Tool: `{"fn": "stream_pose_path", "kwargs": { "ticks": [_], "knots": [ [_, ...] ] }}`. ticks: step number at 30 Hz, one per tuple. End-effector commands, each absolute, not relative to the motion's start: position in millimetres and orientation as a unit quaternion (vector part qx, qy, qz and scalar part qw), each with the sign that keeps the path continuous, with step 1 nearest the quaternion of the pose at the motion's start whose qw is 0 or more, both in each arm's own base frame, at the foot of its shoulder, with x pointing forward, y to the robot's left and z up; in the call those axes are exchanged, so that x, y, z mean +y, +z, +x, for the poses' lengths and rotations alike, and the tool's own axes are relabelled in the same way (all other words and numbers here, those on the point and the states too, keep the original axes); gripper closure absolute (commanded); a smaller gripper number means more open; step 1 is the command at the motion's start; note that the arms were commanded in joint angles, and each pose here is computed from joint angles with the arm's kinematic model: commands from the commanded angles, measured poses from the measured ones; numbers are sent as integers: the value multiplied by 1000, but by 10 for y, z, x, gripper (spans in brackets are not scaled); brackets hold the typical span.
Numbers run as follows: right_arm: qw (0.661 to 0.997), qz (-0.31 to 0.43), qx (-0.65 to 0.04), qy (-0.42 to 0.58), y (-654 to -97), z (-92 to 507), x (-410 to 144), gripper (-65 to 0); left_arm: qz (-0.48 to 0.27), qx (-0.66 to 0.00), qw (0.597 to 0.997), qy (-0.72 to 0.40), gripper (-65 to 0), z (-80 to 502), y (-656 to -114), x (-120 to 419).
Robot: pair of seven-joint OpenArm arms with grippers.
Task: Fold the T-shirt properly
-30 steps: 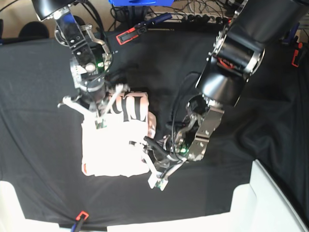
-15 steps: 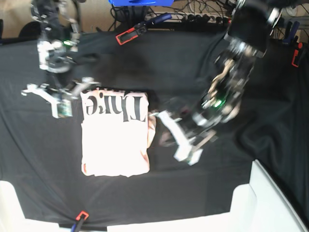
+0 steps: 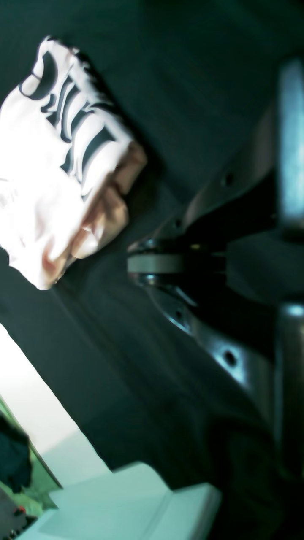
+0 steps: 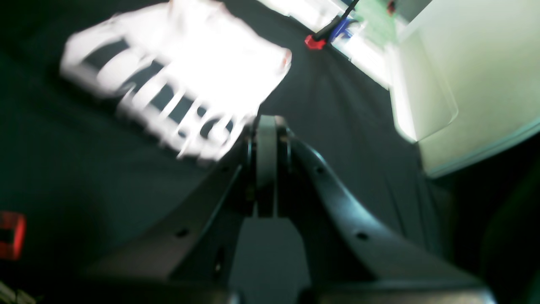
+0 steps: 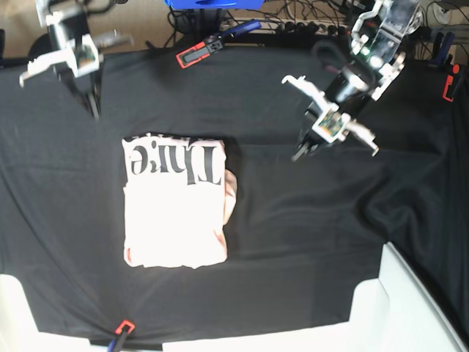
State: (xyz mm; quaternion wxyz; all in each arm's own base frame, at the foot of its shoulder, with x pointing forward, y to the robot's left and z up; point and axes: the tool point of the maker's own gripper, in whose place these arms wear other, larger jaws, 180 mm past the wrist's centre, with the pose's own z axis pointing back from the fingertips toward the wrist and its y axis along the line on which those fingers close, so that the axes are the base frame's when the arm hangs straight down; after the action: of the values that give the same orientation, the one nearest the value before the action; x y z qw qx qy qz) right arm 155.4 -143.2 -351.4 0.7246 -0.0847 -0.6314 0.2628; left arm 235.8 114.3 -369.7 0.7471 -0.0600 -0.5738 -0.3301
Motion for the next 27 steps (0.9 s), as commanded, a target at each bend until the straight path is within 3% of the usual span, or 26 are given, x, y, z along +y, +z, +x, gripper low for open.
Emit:
{"fn": "stream_pose_path", "kwargs": {
  "ticks": [1, 6, 18, 27],
  "knots": [
    [714, -93, -644, 256, -3465, 1499, -1467, 0, -59, -592, 736, -325, 0, 2338, -3594, 1177],
    [729, -108, -634, 236, -3616, 1124, -1583, 0, -35, -563, 766, -308, 0, 2076, -3733, 1454],
    [801, -98, -536, 247, -4133, 406, -1690, 0, -5, -503, 811, -298, 0, 1620, -3995, 1873],
    [866, -86, -424, 250, -4516, -495, -1750, 0, -8, -393, 873, -287, 0, 853, -4568, 2141]
  ]
}}
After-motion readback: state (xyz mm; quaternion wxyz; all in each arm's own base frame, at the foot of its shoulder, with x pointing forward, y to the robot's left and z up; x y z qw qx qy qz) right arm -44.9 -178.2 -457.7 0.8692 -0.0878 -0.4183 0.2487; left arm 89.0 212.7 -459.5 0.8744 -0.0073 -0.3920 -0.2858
